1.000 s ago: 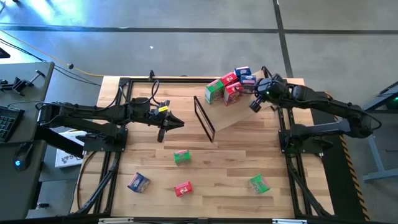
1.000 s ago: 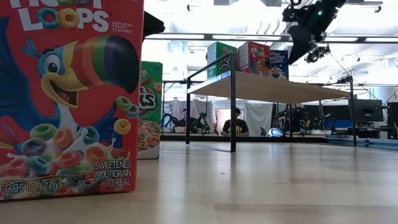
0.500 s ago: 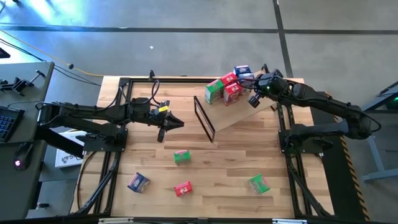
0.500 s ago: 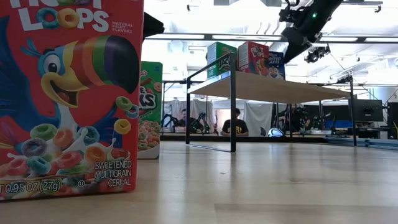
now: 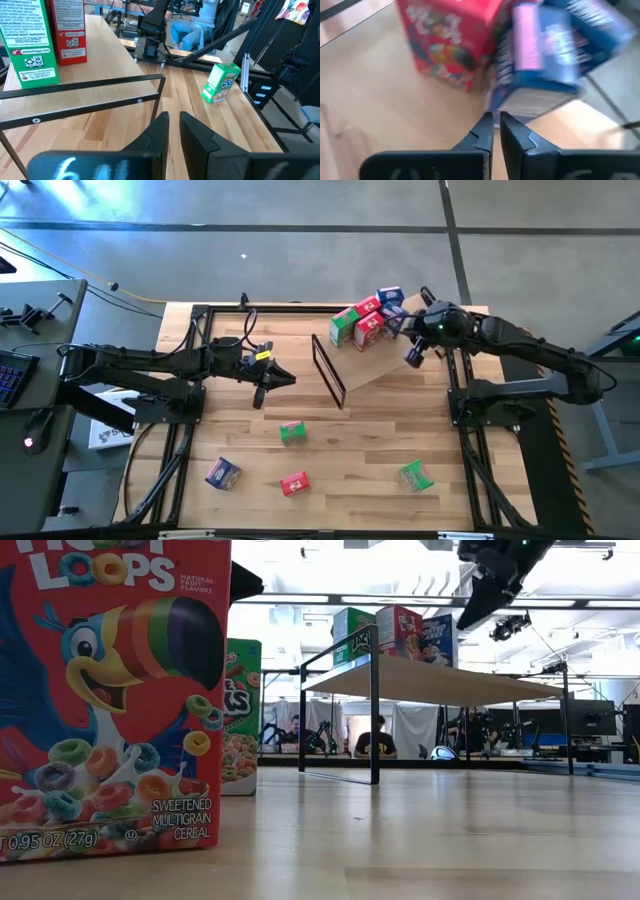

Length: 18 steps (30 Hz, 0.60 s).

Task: Stack cereal on shelf
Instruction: Adjust the blue cereal box

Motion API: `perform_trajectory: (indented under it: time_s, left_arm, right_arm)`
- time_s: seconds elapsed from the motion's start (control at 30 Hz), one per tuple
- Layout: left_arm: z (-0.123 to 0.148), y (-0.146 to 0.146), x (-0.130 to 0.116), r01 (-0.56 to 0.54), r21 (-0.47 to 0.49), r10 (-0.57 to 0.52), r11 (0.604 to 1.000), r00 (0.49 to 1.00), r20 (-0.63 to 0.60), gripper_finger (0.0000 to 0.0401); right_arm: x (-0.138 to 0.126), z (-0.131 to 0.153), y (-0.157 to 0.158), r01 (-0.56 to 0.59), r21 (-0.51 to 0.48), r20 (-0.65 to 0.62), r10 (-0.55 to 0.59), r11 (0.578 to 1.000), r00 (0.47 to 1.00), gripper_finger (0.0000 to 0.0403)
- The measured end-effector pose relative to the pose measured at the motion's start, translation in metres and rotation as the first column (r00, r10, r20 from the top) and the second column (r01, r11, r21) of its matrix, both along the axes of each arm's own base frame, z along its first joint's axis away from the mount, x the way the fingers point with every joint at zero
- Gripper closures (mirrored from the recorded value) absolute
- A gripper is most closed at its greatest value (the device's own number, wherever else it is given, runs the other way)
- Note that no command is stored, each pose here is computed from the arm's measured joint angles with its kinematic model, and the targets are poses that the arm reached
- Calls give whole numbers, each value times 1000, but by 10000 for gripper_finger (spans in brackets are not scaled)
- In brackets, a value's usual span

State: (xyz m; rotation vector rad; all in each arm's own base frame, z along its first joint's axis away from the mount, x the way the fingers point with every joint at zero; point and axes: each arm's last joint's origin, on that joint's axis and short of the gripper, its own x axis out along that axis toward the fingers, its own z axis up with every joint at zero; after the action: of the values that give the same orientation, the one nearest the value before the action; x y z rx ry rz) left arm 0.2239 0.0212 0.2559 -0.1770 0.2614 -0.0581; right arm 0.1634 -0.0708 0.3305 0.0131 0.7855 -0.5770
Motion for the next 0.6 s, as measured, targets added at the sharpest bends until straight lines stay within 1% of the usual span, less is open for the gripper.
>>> perform_trajectory:
  time_s: [0.1,0.2,0.33,0.4,0.47,0.6]
  left_arm:
    - [0,0,0,0,0,0,1000,1000,0,366]
    - [0,0,0,-2,-7,2,1000,1000,-2,366]
    - [0,0,0,-2,-8,2,1000,1000,-2,366]
    - [0,0,0,-2,-8,2,1000,1000,-2,366]
    - [0,0,0,-2,-8,2,1000,1000,-2,366]
    - [0,0,0,-6,-7,6,1000,1000,-2,366]
  right_arm:
    - [2,-6,2,-30,14,-16,30,999,999,391]
    - [2,-5,4,-24,10,-4,24,1000,1000,391]
    - [8,0,7,-27,18,86,25,999,996,391]
    - [15,0,7,-28,22,109,26,999,994,391]
    - [20,-4,6,-1,14,93,0,1000,996,391]
    - [27,-13,1,77,-19,18,-77,997,997,391]
